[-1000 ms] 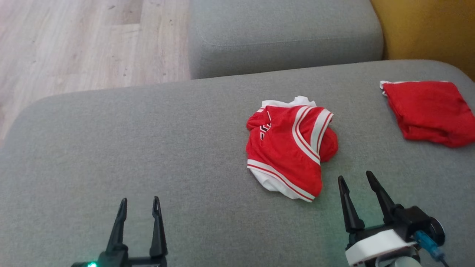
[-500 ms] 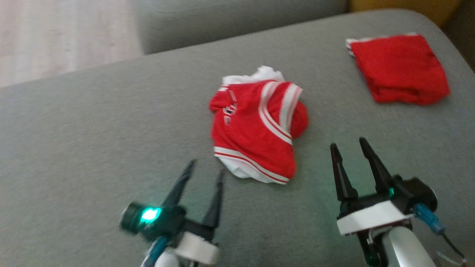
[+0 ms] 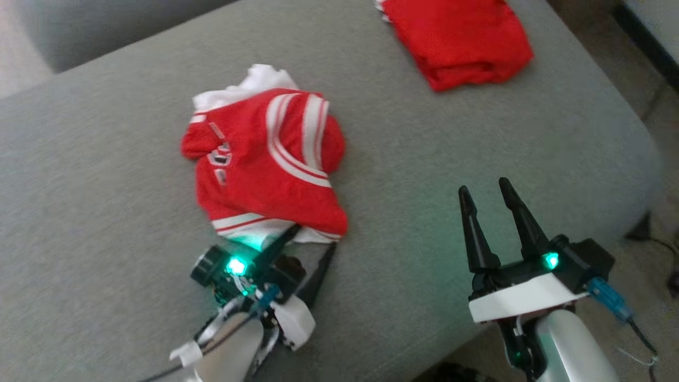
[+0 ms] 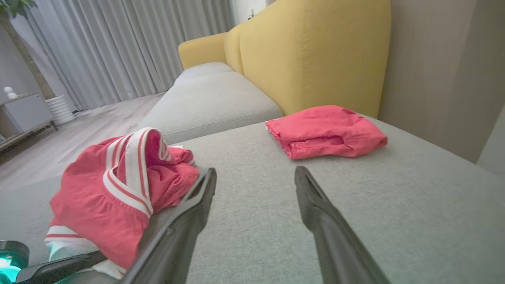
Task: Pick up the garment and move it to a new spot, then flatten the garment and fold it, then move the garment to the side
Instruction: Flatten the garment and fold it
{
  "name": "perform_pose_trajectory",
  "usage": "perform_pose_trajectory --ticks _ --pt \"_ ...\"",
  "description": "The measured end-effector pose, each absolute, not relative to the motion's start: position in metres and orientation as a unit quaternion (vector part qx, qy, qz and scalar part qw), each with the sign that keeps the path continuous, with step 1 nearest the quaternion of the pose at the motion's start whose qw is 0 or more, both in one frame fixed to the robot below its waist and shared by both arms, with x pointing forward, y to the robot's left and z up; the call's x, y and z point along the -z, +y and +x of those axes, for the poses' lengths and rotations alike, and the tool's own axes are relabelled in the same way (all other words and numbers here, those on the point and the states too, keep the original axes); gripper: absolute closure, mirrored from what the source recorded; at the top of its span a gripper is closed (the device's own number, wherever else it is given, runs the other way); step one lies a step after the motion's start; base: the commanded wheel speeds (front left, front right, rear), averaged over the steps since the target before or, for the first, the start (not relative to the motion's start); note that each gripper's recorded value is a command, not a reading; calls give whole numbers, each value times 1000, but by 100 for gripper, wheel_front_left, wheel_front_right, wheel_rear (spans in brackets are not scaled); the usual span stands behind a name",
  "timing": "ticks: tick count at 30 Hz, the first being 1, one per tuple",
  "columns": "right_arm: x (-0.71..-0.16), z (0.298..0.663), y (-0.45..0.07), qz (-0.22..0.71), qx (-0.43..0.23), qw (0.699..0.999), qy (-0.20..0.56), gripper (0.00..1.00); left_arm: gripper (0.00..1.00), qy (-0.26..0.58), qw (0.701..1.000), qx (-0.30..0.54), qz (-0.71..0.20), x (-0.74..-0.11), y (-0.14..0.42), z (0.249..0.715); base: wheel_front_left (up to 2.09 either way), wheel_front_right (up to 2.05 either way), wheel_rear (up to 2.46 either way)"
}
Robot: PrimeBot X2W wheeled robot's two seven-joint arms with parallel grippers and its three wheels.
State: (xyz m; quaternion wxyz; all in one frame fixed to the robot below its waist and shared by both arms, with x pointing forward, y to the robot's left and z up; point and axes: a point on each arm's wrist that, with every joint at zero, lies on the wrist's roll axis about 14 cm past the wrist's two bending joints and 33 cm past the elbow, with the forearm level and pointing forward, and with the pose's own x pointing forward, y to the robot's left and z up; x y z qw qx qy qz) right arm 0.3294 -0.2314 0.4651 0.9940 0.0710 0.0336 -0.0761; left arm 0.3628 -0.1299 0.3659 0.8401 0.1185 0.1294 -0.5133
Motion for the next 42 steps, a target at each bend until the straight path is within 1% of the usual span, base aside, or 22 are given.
perform_pose_trajectory --ticks 3,4,5,6,9,12,16,22,26,30,31,33,35,36,37,38,40,42 --pt "-462 321 -244 68 100 992 41 0 0 142 837 518 109 -359 -144 368 0 0 0" --pt "-461 319 -247 67 107 991 44 0 5 141 834 522 107 -359 -149 370 0 0 0" --pt "-460 317 -250 67 113 990 46 0 65 140 832 526 103 -359 -154 371 0 0 0" --pt "-459 315 -253 66 118 990 48 0 100 141 831 530 99 -359 -158 371 0 0 0" --pt "-459 311 -256 64 125 989 51 0 100 143 827 540 69 -363 -166 370 0 0 0" --pt "-459 312 -254 66 122 989 49 0 100 138 824 546 61 -370 -169 370 0 0 0" --pt "-461 315 -248 72 111 990 45 0 100 95 818 566 34 -406 -188 378 0 0 0" --pt "-464 320 -242 76 99 991 38 0 100 -53 812 580 -35 -533 -223 417 0 0 0" --pt "-465 326 -237 79 89 992 34 0 100 -176 807 561 -55 -638 -224 447 0 0 0" --pt "-465 334 -228 81 71 994 31 0 100 -272 812 499 -135 -745 -186 477 0 0 0" --pt "-465 337 -225 79 65 994 31 0 100 -287 813 482 -158 -764 -172 483 0 0 0" --pt "-464 342 -219 77 51 995 32 0 100 -300 819 451 -190 -782 -145 493 0 0 0" --pt "-464 348 -212 75 38 996 31 0 100 -286 835 417 -215 -776 -118 505 0 0 0" --pt "-464 351 -208 74 31 996 31 0 100 -268 849 398 -222 -761 -105 512 0 0 0" --pt "-461 355 -197 72 13 997 35 0 100 -213 883 351 -229 -710 -75 523 0 0 0" --pt "-458 357 -191 71 2 997 38 0 100 -171 901 325 -232 -673 -57 526 0 0 0" --pt "-456 363 -179 70 -17 997 41 0 100 -79 928 269 -247 -594 -22 518 0 0 0" --pt "-456 370 -170 68 -33 996 40 0 100 19 945 215 -244 -514 12 494 0 0 0"
